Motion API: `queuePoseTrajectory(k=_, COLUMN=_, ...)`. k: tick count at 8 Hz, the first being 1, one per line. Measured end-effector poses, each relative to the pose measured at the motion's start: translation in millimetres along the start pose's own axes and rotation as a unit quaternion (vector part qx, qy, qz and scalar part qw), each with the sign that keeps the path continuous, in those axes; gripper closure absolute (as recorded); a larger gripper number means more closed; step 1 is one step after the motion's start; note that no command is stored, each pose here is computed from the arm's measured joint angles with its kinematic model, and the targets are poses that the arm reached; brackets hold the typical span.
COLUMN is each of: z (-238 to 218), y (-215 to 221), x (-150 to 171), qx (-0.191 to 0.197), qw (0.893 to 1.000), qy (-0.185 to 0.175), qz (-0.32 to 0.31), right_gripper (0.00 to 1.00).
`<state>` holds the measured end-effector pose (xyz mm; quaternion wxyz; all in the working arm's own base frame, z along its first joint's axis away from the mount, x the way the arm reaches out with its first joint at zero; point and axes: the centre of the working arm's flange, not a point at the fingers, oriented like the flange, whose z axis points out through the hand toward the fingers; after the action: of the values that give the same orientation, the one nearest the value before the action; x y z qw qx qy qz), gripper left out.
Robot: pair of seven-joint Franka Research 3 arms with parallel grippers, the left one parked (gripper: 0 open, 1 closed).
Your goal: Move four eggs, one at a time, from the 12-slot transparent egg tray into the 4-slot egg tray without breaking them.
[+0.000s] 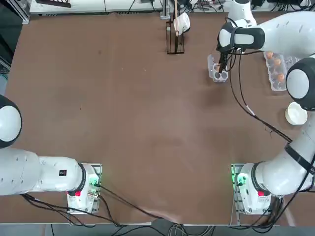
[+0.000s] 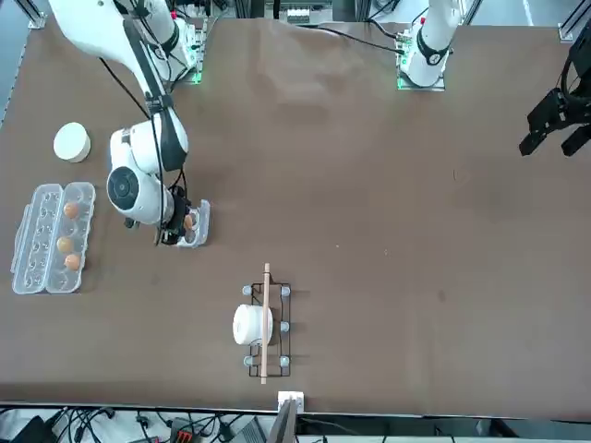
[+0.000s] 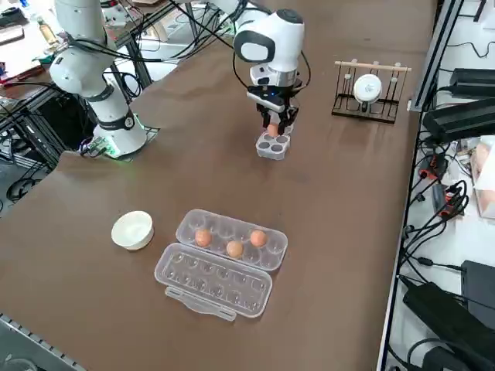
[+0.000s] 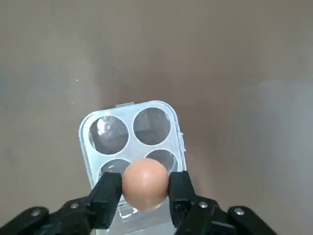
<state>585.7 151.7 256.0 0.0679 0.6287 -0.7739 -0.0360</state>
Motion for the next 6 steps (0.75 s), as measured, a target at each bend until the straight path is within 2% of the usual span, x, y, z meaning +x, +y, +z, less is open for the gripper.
queuePoseTrajectory(k=6, z=11.3, y=6.9, x=-1.2, qx=-0.001, qw=1.000, qy=0.002, qz=0.002, right_gripper=0.44)
